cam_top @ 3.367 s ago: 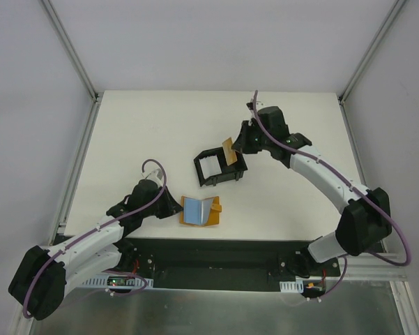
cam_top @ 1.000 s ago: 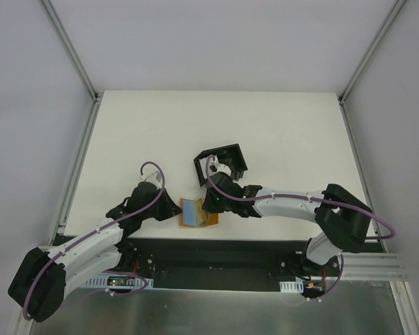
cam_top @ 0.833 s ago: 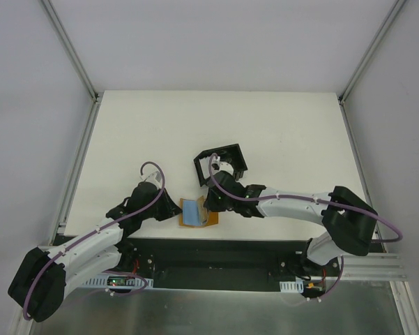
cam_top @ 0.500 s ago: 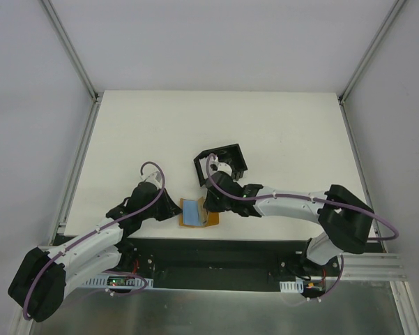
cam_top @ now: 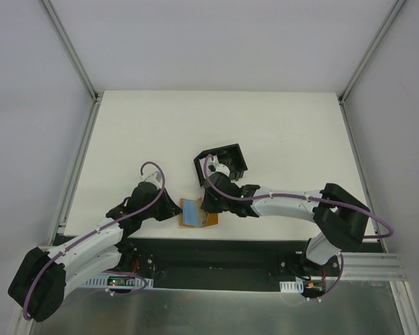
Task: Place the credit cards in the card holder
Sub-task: Insert the credit card into the card holder.
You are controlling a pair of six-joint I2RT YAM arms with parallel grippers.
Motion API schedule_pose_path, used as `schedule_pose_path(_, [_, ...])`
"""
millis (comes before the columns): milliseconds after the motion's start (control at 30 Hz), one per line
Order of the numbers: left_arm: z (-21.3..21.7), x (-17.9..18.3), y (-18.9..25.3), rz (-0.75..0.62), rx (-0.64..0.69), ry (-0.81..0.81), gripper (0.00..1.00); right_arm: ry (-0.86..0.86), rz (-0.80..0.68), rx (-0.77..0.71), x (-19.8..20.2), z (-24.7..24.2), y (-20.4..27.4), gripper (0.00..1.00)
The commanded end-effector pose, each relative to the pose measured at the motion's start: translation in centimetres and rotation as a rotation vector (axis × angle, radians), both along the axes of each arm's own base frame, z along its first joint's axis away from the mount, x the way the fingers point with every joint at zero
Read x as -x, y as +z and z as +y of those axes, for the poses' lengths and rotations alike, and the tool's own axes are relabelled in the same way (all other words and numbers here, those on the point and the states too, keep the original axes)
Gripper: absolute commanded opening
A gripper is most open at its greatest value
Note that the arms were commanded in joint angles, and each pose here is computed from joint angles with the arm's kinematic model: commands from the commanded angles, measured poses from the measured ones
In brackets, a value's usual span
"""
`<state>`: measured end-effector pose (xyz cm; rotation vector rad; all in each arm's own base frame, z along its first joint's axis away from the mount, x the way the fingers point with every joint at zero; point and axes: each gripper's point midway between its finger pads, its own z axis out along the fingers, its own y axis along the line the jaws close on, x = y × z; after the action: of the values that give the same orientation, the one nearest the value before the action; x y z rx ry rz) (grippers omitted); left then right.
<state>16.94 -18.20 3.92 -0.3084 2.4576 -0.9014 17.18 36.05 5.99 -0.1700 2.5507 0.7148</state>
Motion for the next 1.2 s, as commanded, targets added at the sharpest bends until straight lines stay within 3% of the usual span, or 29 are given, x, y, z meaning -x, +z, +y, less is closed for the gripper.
schedule_pose_path(0, [-0.3,-0.4,0.5,-0.011,0.018,0.001,0.00,0.014,-0.005,-0.048,0.1,1.3,1.0,0.09])
schedule_pose_path(67, [-0.2,-0.4,0.4,-0.011,0.015,0.002,0.00,0.018,-0.004,-0.049,0.0,1.4,1.0,0.09])
schedule_pose_path(200, [-0.3,-0.4,0.4,-0.006,0.017,0.000,0.00,0.022,-0.008,-0.047,0.1,1.5,0.9,0.00])
schedule_pose_path(400, [0.0,-0.1,-0.2,0.002,0.003,0.000,0.00,0.017,-0.009,-0.046,0.1,0.9,0.9,0.00])
schedule_pose_path(1167, [1.3,1.1,-4.1,0.074,-0.051,0.040,0.00,-0.081,0.085,-0.316,0.0,-1.1,-1.2,0.00])
